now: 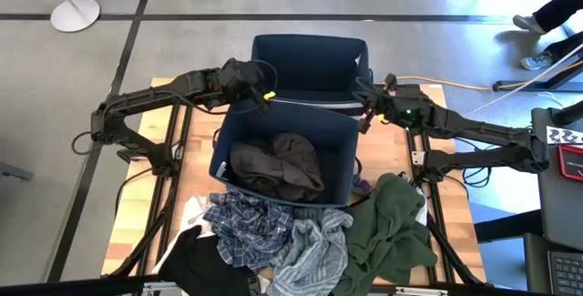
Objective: Sort clothes
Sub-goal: Put the gray shorts into the bottom blue laundry bin, then put the green shorts into the bottom blue laundry bin
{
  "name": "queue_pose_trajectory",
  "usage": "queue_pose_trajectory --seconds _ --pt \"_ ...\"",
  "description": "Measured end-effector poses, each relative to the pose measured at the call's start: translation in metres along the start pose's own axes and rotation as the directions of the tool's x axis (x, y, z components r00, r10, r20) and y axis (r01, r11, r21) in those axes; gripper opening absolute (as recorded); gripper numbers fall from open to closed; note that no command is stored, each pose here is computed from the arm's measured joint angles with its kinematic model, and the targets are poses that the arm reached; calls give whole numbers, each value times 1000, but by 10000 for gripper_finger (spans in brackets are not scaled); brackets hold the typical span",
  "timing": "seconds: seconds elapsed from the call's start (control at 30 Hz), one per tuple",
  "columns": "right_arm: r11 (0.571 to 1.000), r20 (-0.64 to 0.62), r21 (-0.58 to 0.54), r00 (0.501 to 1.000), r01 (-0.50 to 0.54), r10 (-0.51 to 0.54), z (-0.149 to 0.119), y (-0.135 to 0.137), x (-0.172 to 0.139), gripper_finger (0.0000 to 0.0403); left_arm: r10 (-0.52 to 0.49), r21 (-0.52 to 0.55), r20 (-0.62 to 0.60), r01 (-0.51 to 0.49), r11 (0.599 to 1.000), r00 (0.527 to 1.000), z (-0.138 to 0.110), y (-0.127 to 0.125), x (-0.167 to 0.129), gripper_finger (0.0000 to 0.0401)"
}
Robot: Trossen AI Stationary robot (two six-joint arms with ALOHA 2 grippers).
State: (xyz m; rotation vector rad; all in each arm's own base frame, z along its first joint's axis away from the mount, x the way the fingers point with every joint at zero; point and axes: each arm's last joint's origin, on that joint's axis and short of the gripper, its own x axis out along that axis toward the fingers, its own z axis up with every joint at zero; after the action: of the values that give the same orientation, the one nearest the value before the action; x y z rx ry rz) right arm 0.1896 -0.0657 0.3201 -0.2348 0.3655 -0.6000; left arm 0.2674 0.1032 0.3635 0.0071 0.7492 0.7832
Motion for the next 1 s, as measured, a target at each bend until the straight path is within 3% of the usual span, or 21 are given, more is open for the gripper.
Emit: queue_pose_trajectory --seconds 0.37,0.53,0.73,1.0 --pt "994 -94 -2 989 -111 110 -10 5 0 7 -118 -66 -72 113 991 990 -10 -11 -2 168" --pt "995 -97 -6 991 -95 94 -10 5 0 7 -132 -80 -81 125 989 988 -12 -16 -4 168" --pt "1000 -112 -27 994 -5 2 -11 2 -1 7 -172 -50 -1 172 984 985 -5 -25 -7 168" --pt "998 25 0 998 57 -57 11 -10 -16 7 -147 -19 114 151 988 983 17 -16 -25 168"
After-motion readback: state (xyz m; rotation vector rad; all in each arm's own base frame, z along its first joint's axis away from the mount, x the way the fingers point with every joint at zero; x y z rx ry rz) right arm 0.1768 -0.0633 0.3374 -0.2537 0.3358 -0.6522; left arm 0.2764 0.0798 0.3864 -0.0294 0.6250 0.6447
